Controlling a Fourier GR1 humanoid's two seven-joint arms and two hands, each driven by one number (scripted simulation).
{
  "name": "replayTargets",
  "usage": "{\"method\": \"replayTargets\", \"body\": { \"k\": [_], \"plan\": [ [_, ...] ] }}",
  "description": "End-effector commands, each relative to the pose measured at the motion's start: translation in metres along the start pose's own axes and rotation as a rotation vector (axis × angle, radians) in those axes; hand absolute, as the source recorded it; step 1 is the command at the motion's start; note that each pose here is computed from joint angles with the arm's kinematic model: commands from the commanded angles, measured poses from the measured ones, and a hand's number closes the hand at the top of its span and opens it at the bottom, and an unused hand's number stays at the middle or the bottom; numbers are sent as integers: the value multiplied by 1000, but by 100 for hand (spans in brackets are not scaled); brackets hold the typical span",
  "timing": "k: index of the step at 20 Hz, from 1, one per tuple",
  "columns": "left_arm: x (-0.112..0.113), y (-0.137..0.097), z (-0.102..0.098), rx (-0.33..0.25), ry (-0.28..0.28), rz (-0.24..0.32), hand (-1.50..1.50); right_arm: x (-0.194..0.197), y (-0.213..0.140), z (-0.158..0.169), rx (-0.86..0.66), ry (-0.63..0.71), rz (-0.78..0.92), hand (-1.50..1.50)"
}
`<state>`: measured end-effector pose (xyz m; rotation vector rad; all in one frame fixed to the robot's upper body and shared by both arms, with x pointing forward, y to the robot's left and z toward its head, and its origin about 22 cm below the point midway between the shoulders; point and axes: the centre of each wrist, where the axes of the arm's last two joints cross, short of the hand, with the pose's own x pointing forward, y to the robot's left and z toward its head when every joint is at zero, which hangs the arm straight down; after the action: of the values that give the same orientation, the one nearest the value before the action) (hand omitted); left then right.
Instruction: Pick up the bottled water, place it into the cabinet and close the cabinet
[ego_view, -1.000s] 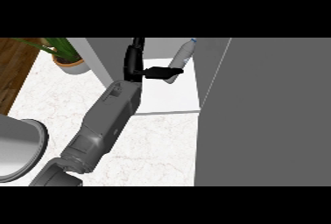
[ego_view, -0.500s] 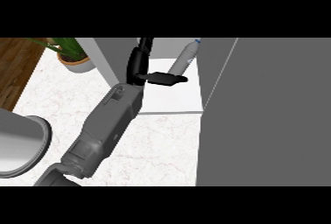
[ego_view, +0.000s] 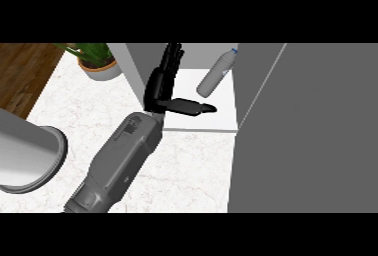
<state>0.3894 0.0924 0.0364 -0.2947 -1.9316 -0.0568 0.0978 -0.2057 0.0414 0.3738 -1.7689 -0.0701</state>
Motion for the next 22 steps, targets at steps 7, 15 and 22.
{"method": "replayTargets", "body": {
  "k": [7, 15, 22],
  "plan": [
    [35, 8, 84, 75, -9, 122, -150, 14, 16, 1, 13, 21, -4, -150],
    [96, 12, 169, 33, 9, 192, -150, 11, 12, 4, 182, 55, 93, -150],
    [141, 34, 225, 95, -49, 156, -150, 23, 38, 4, 417, 131, 147, 150]
  ]
}}
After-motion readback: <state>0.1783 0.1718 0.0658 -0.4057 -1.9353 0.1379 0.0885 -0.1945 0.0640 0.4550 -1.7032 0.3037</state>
